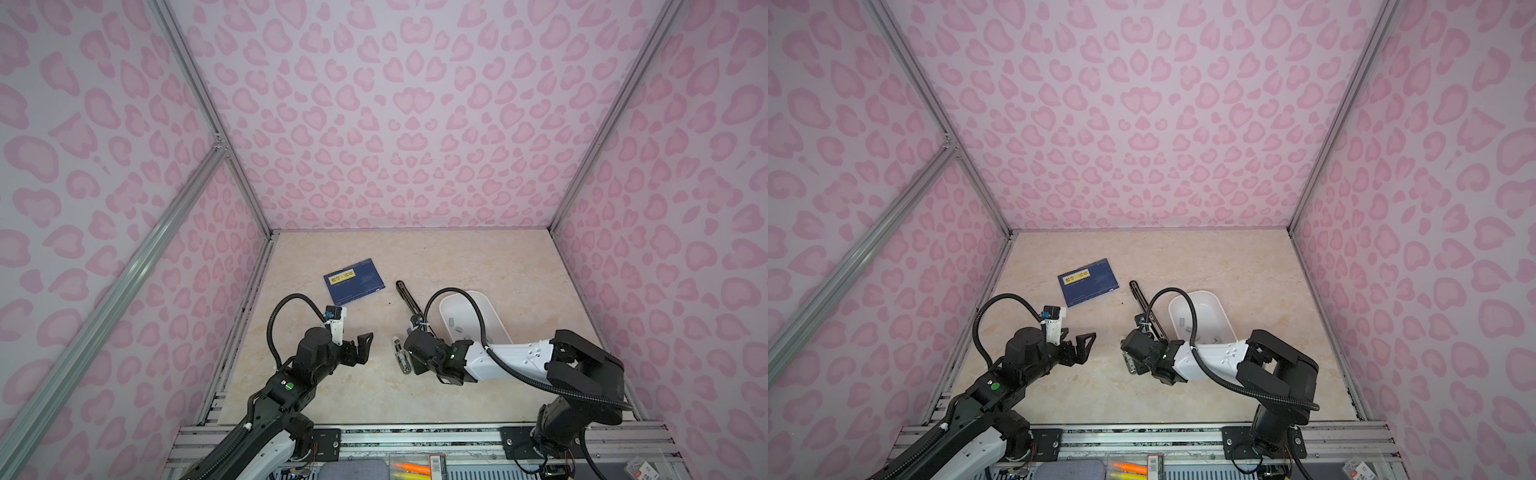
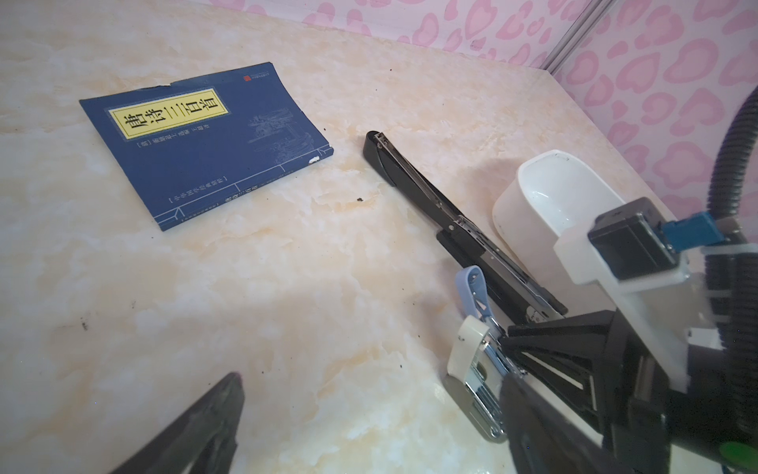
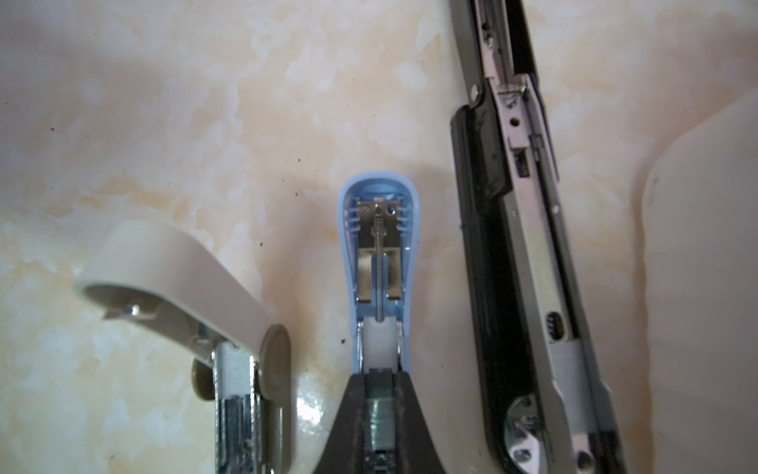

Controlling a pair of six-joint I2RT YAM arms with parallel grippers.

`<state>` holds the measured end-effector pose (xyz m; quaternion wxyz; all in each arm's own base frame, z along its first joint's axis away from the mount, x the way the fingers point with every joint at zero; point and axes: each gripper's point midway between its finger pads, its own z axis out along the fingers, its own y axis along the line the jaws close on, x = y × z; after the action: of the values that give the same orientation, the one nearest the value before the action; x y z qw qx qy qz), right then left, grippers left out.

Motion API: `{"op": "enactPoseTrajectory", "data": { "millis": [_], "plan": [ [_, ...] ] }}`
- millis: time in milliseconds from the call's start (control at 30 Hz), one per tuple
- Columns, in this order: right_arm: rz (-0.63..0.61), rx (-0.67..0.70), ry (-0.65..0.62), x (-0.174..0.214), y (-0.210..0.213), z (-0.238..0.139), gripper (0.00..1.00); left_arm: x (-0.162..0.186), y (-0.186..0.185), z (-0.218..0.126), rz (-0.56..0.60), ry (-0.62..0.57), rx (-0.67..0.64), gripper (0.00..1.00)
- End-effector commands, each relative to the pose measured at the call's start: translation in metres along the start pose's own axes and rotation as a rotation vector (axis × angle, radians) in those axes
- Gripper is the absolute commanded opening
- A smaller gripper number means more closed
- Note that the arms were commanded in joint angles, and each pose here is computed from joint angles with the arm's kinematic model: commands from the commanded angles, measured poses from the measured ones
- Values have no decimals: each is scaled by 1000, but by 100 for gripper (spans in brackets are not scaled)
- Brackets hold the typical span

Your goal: Load the staples into the stapler

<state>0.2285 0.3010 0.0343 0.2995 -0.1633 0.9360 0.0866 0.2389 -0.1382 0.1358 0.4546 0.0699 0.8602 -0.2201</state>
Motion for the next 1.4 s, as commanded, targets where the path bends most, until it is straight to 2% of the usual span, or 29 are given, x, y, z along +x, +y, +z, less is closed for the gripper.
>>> {"op": "enactPoseTrajectory", "data": {
  "millis": [0, 167, 900, 1267, 1367],
  "plan": [
    [1, 8, 28, 10, -4, 0, 9, -7, -2, 0, 8, -31, 5, 98],
    [-2, 7, 39, 15, -3, -2, 10, -7, -2, 0, 8, -31, 5, 98],
    [-4, 2, 39, 20, -4, -9, 26, -7, -2, 0, 9, -31, 3, 99],
    [-9, 20, -28, 0, -9, -24, 30, -7, -2, 0, 11, -31, 2, 99],
    [-33, 91, -71, -20, -21, -40, 32, -7, -2, 0, 9, -31, 2, 99]
  ]
}}
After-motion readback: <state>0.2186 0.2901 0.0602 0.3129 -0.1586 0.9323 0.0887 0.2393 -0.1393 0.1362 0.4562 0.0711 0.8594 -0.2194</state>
